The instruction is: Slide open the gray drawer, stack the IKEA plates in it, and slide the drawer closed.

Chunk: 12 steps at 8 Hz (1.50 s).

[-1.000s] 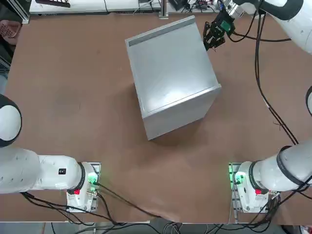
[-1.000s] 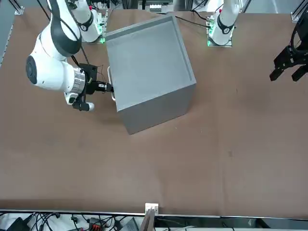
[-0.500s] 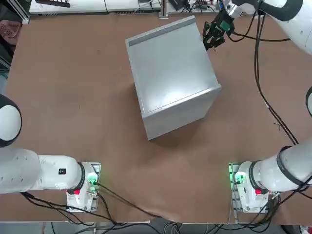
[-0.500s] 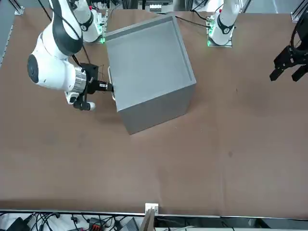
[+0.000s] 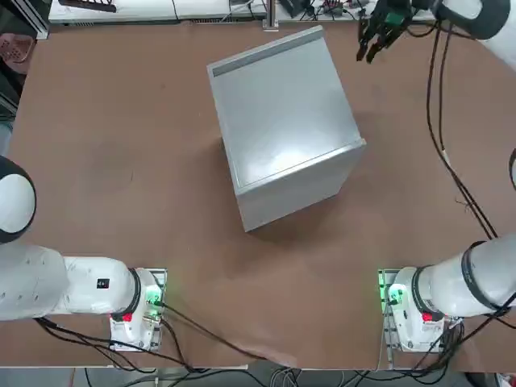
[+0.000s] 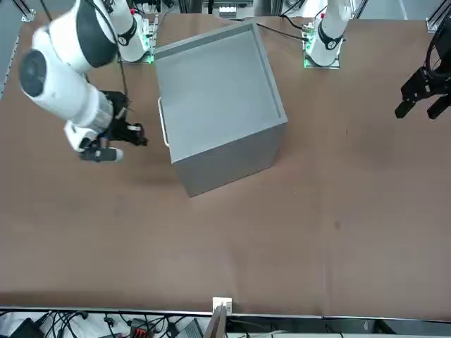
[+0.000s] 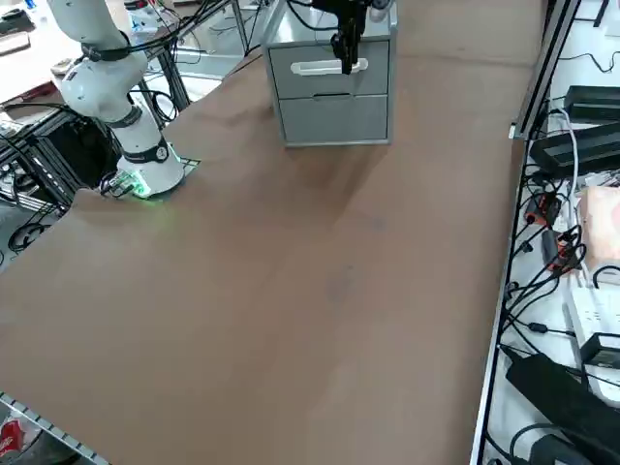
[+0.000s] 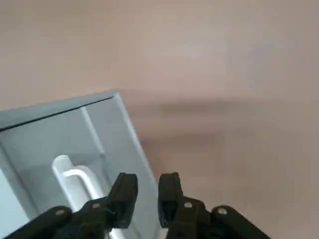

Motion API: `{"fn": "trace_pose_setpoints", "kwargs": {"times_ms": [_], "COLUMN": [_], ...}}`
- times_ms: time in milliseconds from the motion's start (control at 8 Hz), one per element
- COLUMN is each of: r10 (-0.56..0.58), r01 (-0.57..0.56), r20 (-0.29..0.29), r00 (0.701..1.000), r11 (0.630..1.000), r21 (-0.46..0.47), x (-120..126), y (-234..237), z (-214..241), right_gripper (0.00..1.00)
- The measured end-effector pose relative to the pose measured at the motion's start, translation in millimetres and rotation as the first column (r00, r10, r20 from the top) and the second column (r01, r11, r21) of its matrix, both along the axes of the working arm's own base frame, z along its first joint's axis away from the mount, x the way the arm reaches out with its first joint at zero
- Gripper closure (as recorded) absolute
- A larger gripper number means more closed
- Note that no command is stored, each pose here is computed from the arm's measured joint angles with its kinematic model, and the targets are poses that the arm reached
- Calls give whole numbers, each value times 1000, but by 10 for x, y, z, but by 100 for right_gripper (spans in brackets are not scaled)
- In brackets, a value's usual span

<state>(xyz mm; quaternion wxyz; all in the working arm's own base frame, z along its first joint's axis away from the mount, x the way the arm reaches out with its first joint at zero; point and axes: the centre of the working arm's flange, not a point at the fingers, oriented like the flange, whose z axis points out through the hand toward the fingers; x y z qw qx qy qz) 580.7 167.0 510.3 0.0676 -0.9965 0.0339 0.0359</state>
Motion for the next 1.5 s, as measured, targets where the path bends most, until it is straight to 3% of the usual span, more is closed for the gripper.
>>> {"fn": "trace_pose_setpoints", "kwargs": {"times_ms": [125,500,625,875,1500], "r10": [-7,-3,10,15,-11], "r01": [7,12,2,0,17], "r20": [13,67,77,95,51], "r00": [1000,998,997,995,999], "r11": [999,990,989,987,991], "r21": [-42,-140,-151,-158,-130], "x": [2,-102,-151,-216,-526], "y": [-174,-713,-816,-1022,-1626], "z": [200,661,773,944,1030], "right_gripper": [67,11,0,0,0]}}
